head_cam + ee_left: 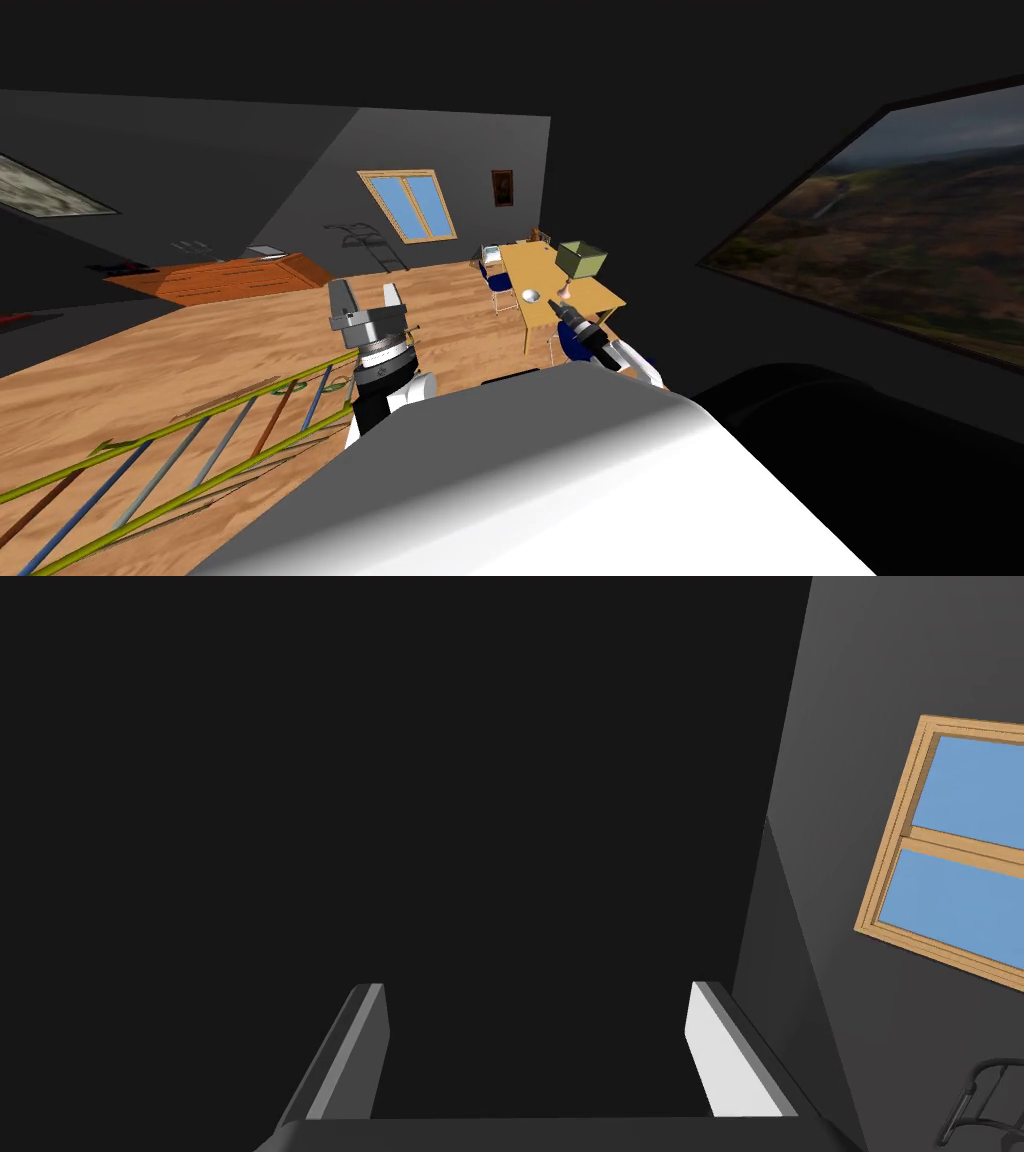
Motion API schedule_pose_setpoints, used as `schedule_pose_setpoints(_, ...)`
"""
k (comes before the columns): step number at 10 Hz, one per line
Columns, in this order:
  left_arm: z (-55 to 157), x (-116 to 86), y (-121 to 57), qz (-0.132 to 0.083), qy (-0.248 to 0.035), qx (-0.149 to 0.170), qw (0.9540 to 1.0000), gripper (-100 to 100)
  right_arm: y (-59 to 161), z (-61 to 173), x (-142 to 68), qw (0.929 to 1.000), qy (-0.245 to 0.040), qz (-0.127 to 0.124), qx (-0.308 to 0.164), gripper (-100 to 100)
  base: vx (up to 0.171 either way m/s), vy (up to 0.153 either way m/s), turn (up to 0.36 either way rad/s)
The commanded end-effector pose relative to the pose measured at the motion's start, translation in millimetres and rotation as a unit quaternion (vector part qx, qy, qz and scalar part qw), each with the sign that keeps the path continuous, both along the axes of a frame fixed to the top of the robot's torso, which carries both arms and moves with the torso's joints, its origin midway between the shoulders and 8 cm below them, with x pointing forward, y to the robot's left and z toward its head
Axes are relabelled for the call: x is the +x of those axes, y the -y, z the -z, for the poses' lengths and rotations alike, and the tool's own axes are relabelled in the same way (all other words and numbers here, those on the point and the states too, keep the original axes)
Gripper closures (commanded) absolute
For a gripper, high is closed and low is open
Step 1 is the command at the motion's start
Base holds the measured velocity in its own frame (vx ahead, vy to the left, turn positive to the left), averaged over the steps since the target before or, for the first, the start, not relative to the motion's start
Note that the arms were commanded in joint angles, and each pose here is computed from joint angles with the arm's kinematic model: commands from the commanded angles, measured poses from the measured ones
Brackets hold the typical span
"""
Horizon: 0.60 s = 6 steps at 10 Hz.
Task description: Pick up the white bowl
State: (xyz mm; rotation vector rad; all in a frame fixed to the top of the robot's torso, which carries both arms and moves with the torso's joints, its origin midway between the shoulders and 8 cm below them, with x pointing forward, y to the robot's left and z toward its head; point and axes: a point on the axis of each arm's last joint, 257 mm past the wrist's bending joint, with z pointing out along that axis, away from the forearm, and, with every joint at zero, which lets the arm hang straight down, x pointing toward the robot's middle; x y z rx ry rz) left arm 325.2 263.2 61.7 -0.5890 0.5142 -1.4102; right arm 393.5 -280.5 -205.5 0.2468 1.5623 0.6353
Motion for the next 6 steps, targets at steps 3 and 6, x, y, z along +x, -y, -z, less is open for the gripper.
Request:
schedule_pose_setpoints(3,0,0,0.0,0.000,0.000,0.000,1.0000,0,28,41,-8,0.9943,-0.043,0.010,-0.097,-100,-0.028,0.006,0.138)
schedule_pose_setpoints(6,0,0,0.0,0.000,0.000,0.000,1.0000,0,43,60,-12,0.9872,-0.063,0.013,-0.146,-100,-0.011,0.011,0.121)
